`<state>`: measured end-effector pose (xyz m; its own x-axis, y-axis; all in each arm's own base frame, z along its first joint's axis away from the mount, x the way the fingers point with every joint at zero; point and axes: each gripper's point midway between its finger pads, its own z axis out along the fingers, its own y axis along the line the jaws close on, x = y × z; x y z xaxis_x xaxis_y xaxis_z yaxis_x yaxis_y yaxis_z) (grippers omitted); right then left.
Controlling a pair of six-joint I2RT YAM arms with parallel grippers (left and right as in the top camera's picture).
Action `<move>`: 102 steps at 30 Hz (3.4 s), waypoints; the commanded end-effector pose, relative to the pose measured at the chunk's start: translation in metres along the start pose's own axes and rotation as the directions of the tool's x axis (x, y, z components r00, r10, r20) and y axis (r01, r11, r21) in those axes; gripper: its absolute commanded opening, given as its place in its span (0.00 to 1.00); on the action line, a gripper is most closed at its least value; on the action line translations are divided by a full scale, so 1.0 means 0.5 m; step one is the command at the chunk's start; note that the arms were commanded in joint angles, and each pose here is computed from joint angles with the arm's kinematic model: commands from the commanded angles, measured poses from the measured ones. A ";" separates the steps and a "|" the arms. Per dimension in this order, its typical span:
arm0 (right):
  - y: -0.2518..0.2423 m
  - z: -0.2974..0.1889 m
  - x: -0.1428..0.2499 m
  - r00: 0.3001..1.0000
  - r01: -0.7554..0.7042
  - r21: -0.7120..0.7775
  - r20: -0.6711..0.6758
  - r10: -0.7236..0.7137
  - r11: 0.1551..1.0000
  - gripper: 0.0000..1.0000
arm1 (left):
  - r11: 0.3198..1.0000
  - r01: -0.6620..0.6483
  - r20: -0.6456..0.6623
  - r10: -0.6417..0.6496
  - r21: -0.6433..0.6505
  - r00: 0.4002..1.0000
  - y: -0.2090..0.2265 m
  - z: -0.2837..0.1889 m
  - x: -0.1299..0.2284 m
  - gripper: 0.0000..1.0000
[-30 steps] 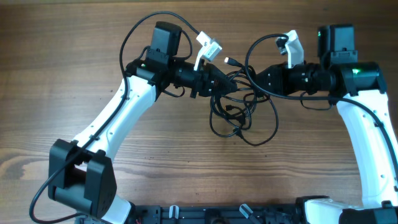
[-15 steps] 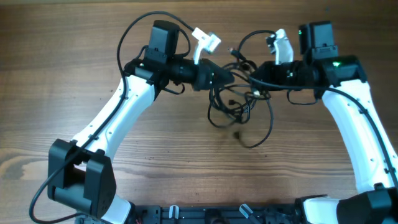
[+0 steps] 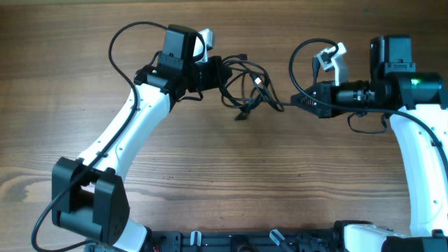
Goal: Untangle cables
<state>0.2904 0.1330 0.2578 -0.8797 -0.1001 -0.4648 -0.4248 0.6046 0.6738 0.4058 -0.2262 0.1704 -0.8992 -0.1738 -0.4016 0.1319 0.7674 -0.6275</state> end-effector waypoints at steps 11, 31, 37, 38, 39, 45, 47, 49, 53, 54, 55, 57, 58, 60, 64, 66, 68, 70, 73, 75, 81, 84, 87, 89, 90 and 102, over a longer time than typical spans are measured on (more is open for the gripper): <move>-0.251 -0.144 -0.010 0.834 -0.551 0.639 0.422 0.354 0.536 0.04 | 0.985 -0.040 -0.009 0.042 0.169 0.999 -0.054 -0.018 -0.012 0.04; -0.073 -0.064 -0.103 0.989 -0.079 0.300 0.146 0.036 0.951 0.55 | 0.640 -0.206 0.091 0.208 0.740 0.974 -0.289 -0.182 -0.069 0.04; -0.007 -0.101 -0.140 0.969 -0.010 0.259 0.240 -0.054 0.966 0.56 | 0.633 -0.253 0.109 0.257 0.731 0.960 -0.291 -0.167 -0.051 0.04; -0.005 -0.103 -0.142 0.967 -0.021 0.255 0.250 -0.045 0.967 0.56 | 0.639 -0.244 0.101 0.253 0.730 0.962 -0.292 -0.164 -0.048 0.04; -0.004 -0.103 -0.143 0.967 -0.034 0.251 0.255 -0.032 0.967 0.56 | 0.642 -0.242 0.098 0.251 0.728 0.963 -0.294 -0.160 -0.046 0.04; 0.050 -0.063 -0.133 0.971 0.105 0.179 0.194 -0.139 0.978 0.54 | 0.659 -0.245 0.104 0.247 0.711 0.963 -0.299 -0.146 -0.042 0.04; 0.070 -0.046 -0.132 0.963 0.181 0.170 0.171 -0.210 0.969 0.52 | 0.666 -0.230 0.087 0.241 0.710 0.967 -0.297 -0.142 -0.037 0.04; 0.080 -0.038 -0.135 0.952 0.228 0.167 0.167 -0.255 0.959 0.51 | 0.675 -0.212 0.068 0.233 0.707 0.970 -0.293 -0.139 -0.034 0.04; 0.076 -0.019 -0.137 0.942 0.276 0.199 0.139 -0.306 0.940 0.50 | 0.696 -0.170 0.028 0.210 0.698 0.977 -0.283 -0.131 -0.027 0.04; 0.072 -0.009 -0.133 0.942 0.285 0.200 0.124 -0.312 0.938 0.50 | 0.697 -0.166 0.025 0.208 0.698 0.978 -0.283 -0.131 -0.027 0.04; 0.069 0.000 -0.129 0.945 0.283 0.195 0.112 -0.308 0.939 0.50 | 0.698 -0.160 0.021 0.203 0.698 0.979 -0.284 -0.131 -0.027 0.04; 0.050 0.024 -0.122 0.954 0.269 0.202 0.075 -0.289 0.942 0.49 | 0.704 -0.127 -0.002 0.180 0.699 0.984 -0.284 -0.131 -0.027 0.04; 0.031 0.037 -0.118 0.961 0.255 0.225 0.048 -0.272 0.940 0.48 | 0.707 -0.112 -0.013 0.169 0.698 0.986 -0.283 -0.131 -0.027 0.04; 0.002 0.065 -0.111 0.971 0.233 0.240 0.002 -0.240 0.942 0.46 | 0.700 -0.115 -0.016 0.177 0.705 0.984 -0.286 -0.134 -0.024 0.04; -0.054 0.109 -0.103 0.981 0.194 0.271 -0.066 -0.183 0.943 0.38 | 0.693 -0.112 -0.024 0.184 0.712 0.983 -0.287 -0.136 -0.020 0.04; -0.073 0.126 -0.097 0.984 0.172 0.269 -0.089 -0.153 0.948 0.27 | 0.693 -0.113 -0.024 0.184 0.712 0.983 -0.287 -0.136 -0.020 0.04; -0.076 0.131 -0.094 0.985 0.164 0.265 -0.096 -0.143 0.950 0.18 | 0.694 -0.113 -0.023 0.184 0.711 0.983 -0.287 -0.136 -0.021 0.04; -0.068 0.130 -0.095 0.985 0.165 0.248 -0.091 -0.146 0.955 0.11 | 0.700 -0.115 -0.016 0.177 0.705 0.984 -0.284 -0.134 -0.025 0.04; -0.029 0.120 -0.096 0.984 0.176 0.183 -0.065 -0.167 0.967 0.04 | 0.704 -0.141 0.009 0.188 0.696 0.982 -0.275 -0.133 -0.031 0.04; -0.017 0.104 -0.098 0.987 0.158 0.188 -0.044 -0.153 0.969 0.04 | 0.745 -0.108 0.003 0.141 0.658 0.990 -0.256 -0.121 -0.041 0.04; 0.008 -0.002 -0.102 0.991 0.088 0.238 0.079 -0.109 0.967 0.04 | 0.932 0.086 -0.023 -0.083 0.351 0.996 -0.114 -0.047 -0.047 0.04; -0.007 -0.067 -0.106 0.985 0.003 0.280 0.165 -0.051 0.960 0.04 | 0.966 0.097 -0.026 -0.094 0.240 0.995 -0.067 -0.033 -0.032 0.04; -0.043 -0.121 -0.099 0.972 -0.119 0.323 0.233 0.043 0.939 0.04 | 0.984 0.093 -0.010 -0.092 0.154 0.996 -0.032 -0.027 -0.028 0.04; -0.096 -0.155 -0.083 0.945 -0.270 0.404 0.286 0.160 0.874 0.04 | 0.986 0.097 0.002 -0.098 0.133 0.995 -0.022 -0.026 -0.032 0.04; -0.130 -0.177 -0.071 0.921 -0.354 0.467 0.324 0.216 0.810 0.04 | 0.986 0.096 0.007 -0.098 0.134 0.995 -0.022 -0.027 -0.035 0.04; -0.278 -0.371 0.030 0.718 -0.690 0.711 0.651 0.246 0.133 0.04 | 0.988 0.098 0.066 -0.106 0.120 0.992 0.020 -0.051 -0.076 0.04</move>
<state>0.3195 0.0188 0.2447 -0.8082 0.5173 -0.2814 0.4038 0.8347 0.3745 0.3701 -0.2799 0.2181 -0.9605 -0.0964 -0.2611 0.1820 0.4920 -0.8513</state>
